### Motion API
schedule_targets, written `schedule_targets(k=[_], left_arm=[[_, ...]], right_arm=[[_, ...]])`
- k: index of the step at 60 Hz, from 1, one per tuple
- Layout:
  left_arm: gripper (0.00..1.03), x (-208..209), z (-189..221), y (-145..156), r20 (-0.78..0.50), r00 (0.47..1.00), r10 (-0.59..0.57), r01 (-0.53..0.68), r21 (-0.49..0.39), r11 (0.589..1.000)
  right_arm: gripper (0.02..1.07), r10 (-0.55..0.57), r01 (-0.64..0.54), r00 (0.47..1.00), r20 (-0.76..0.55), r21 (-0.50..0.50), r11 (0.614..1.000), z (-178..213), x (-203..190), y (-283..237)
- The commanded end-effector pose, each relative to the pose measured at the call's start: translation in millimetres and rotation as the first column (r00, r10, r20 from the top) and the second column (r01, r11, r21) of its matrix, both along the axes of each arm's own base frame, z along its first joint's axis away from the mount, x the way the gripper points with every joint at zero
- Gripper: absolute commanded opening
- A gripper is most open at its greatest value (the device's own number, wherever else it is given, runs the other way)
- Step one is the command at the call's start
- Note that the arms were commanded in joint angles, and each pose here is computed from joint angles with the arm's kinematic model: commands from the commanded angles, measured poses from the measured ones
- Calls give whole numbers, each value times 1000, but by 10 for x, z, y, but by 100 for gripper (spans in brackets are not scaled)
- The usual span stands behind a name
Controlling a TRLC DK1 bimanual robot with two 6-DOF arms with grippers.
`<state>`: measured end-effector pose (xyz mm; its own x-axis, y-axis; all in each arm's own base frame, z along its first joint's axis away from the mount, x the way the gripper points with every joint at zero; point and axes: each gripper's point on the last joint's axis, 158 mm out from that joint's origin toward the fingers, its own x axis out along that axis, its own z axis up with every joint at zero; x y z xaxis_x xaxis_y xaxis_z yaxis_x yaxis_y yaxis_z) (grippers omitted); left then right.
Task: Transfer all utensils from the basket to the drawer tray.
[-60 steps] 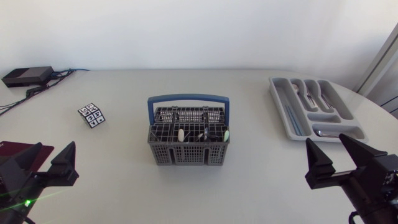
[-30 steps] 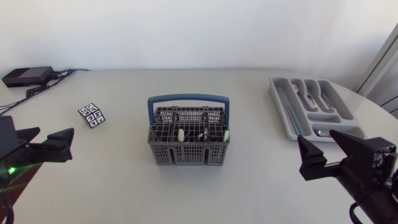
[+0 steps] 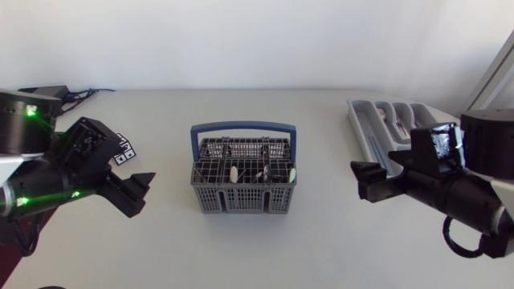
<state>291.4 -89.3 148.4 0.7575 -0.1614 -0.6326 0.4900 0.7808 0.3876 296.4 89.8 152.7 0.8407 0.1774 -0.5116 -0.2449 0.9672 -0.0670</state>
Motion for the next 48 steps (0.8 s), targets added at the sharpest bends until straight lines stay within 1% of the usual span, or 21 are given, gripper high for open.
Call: schedule_targets(k=[1, 6, 13, 14, 17, 19, 21, 25, 26, 30, 32, 33, 34, 36, 38, 39, 42, 43, 44, 45, 48], left_arm=[[92, 31, 67, -162, 14, 993, -121, 120, 51, 992], [92, 35, 38, -300, 5, 980, -199, 199, 72, 977], [92, 128, 1, -377, -2, 961, -276, 273, 145, 951], [92, 148, 14, -424, 6, 952, -305, 300, 151, 942], [92, 181, 13, -473, 8, 940, -340, 335, 160, 929], [92, 211, -2, -513, 4, 926, -377, 371, 178, 911], [92, 229, -8, -534, 7, 920, -392, 384, 187, 904], [92, 240, -18, -614, 13, 886, -464, 448, 239, 861], [92, 242, -12, -616, 14, 884, -467, 450, 242, 859], [91, 203, -3, -712, 15, 843, -538, 512, 288, 809], [91, 192, 10, -734, 17, 822, -569, 534, 322, 782], [91, 190, 10, -739, 17, 820, -573, 537, 325, 778], [90, 178, 13, -755, 17, 809, -588, 549, 336, 765], [83, 144, 5, -798, 10, 777, -630, 581, 374, 723], [80, 126, -5, -819, 4, 757, -653, 598, 398, 695], [80, 127, -3, -826, 1, 747, -665, 605, 413, 681], [80, 125, 2, -849, -4, 732, -681, 617, 426, 661], [80, 115, -2, -872, -14, 717, -697, 631, 439, 640], [80, 113, -1, -871, -16, 716, -698, 632, 441, 638], [80, 89, -9, -901, -30, 698, -716, 649, 450, 613], [80, 79, -31, -917, -55, 673, -737, 669, 470, 576]], right_arm=[[102, 27, -28, 998, -50, -12, 1000, 3, 9, 98], [102, 86, -88, 992, -94, -26, 996, -43, -25, 189], [102, 175, -175, 973, -148, 16, 984, -80, -131, 356], [102, 191, -190, 968, -161, 26, 982, -97, -153, 387], [102, 228, -223, 957, -181, 46, 974, -124, -212, 465], [102, 249, -244, 951, -181, 49, 968, -123, -237, 516], [102, 267, -264, 947, -179, 41, 964, -123, -258, 555], [102, 299, -299, 938, -178, 29, 954, -128, -296, 626], [102, 308, -309, 935, -176, 22, 951, -124, -304, 640], [102, 359, -368, 916, -177, -19, 930, -125, -361, 714], [102, 395, -410, 901, -181, -50, 911, -126, -405, 752], [102, 406, -423, 895, -182, -62, 904, -124, -417, 761], [102, 423, -442, 888, -182, -77, 894, -129, -433, 776], [102, 464, -488, 866, -185, -120, 864, -144, -477, 804], [102, 493, -520, 851, -183, -159, 839, -171, -493, 810], [102, 499, -527, 847, -180, -169, 833, -180, -491, 811], [102, 517, -544, 838, -174, -195, 816, -213, -480, 818], [102, 524, -550, 835, -170, -203, 810, -222, -472, 827], [102, 532, -558, 829, -173, -207, 803, -233, -483, 838], [102, 540, -567, 823, -174, -207, 797, -237, -497, 858], [102, 565, -593, 805, -183, -199, 780, -253, -533, 924]])
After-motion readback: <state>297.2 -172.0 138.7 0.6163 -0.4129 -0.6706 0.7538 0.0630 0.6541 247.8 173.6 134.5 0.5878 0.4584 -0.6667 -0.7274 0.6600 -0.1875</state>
